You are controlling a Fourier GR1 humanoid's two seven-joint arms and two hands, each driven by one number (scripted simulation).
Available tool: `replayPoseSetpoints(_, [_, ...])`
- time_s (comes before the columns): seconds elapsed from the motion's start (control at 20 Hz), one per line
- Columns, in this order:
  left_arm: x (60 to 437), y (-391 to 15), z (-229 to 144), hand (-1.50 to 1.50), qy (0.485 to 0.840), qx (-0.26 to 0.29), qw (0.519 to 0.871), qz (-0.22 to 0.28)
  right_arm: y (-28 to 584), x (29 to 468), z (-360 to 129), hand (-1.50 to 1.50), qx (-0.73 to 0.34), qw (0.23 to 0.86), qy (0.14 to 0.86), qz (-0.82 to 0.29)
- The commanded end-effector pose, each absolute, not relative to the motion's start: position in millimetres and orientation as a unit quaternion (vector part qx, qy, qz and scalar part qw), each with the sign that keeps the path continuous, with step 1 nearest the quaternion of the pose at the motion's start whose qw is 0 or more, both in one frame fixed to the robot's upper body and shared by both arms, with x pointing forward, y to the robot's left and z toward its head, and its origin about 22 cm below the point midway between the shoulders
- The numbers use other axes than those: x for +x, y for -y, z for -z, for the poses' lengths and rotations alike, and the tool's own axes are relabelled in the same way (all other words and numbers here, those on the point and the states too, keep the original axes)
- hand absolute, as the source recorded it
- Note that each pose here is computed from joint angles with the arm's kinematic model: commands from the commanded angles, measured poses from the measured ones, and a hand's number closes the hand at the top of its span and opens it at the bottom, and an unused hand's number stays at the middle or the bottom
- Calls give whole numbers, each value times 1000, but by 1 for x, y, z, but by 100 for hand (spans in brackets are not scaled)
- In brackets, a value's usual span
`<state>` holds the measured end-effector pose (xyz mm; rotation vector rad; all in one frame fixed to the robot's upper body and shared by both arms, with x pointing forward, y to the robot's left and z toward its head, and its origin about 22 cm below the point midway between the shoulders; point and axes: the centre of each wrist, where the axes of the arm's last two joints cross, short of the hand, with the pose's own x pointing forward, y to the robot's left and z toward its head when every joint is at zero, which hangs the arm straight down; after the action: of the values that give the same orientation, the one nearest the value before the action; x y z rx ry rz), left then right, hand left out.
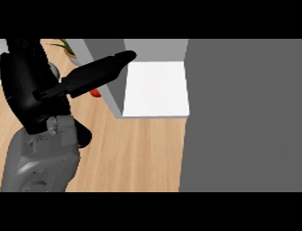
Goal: Pick up the wine, place it into the cabinet and close the cabinet
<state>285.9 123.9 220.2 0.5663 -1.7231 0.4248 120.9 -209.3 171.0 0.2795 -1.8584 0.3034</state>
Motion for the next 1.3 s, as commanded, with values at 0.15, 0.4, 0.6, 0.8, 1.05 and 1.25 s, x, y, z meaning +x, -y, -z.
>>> replayPoseSetpoints(0.15, [276, -152, -209, -150, 722, 273, 605, -194, 212, 83, -200, -150, 151, 543, 816, -128])
replayPoseSetpoints(0.4, [254, -167, -212, -150, 713, 275, 615, -194, 212, 78, -209, -150, 149, 541, 818, -130])
replayPoseSetpoints(0.6, [248, -196, -189, -150, 700, 286, 621, -207, 212, 79, -208, -150, 162, 540, 816, -128])
replayPoseSetpoints(0.8, [240, -197, -178, -150, 695, 277, 628, -215, 212, 79, -212, -150, 157, 536, 820, -127])
replayPoseSetpoints(1.05, [245, -200, -136, -150, 672, 289, 645, -220, 213, 85, -212, -150, 153, 536, 820, -132])
replayPoseSetpoints(1.25, [238, -211, -121, -150, 668, 287, 652, -217, 209, 75, -216, -150, 158, 541, 816, -126])
